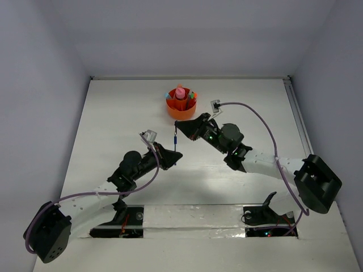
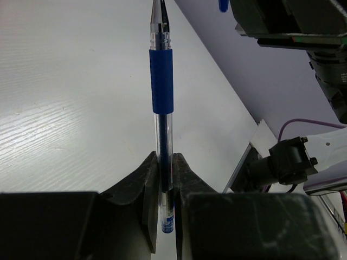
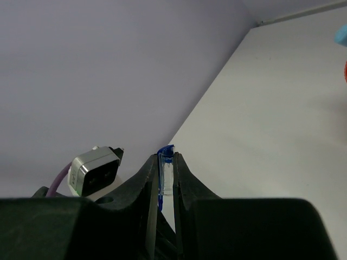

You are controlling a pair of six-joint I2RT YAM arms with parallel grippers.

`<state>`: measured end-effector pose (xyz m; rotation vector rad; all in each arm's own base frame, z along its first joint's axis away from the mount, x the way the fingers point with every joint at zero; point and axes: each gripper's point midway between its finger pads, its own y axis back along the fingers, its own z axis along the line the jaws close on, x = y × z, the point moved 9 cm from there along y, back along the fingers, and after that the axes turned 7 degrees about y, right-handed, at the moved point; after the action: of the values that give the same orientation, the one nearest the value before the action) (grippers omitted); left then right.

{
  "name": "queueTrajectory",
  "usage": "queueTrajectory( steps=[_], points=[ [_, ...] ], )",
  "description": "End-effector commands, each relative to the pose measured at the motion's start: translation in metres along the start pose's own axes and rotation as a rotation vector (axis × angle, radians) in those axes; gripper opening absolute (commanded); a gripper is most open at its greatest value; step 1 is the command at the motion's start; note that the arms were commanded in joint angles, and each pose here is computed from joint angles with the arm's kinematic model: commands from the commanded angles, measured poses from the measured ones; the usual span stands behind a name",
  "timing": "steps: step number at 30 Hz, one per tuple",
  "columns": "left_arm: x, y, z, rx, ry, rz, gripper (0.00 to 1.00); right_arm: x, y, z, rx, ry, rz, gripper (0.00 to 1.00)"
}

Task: Sort the stationery into containers
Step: Close the pen cap on the pen.

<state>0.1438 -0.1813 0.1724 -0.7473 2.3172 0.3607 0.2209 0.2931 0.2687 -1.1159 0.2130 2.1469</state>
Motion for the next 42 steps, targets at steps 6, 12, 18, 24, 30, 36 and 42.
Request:
queueTrajectory(
  steps=[6, 12, 18, 24, 30, 36, 42],
  points=[
    [-0.018, -0.005, -0.023, 0.111, -0.049, -0.041, 0.0, -0.018, -0.015, 0.023, -0.095, 0.035, -0.04, 0.0],
    [-0.02, -0.002, -0.025, 0.12, -0.064, -0.048, 0.0, -0.012, -0.018, 0.02, -0.097, 0.021, -0.015, 0.0],
    [-0.024, 0.003, -0.031, 0.148, -0.069, -0.073, 0.0, -0.01, -0.017, 0.018, -0.099, 0.023, -0.009, 0.0],
    [-0.026, 0.005, -0.033, 0.152, -0.071, -0.077, 0.0, -0.012, -0.016, 0.02, -0.105, 0.031, -0.016, 0.0],
    [-0.024, 0.003, -0.032, 0.15, -0.064, -0.066, 0.0, -0.017, -0.014, 0.023, -0.111, 0.037, -0.037, 0.0],
    [-0.021, 0.001, -0.029, 0.141, -0.059, -0.049, 0.0, -0.02, -0.014, 0.026, -0.122, 0.041, -0.048, 0.0],
    [-0.024, 0.003, -0.029, 0.128, -0.061, -0.079, 0.0, -0.018, -0.009, 0.023, -0.115, 0.042, -0.067, 0.0]
  ],
)
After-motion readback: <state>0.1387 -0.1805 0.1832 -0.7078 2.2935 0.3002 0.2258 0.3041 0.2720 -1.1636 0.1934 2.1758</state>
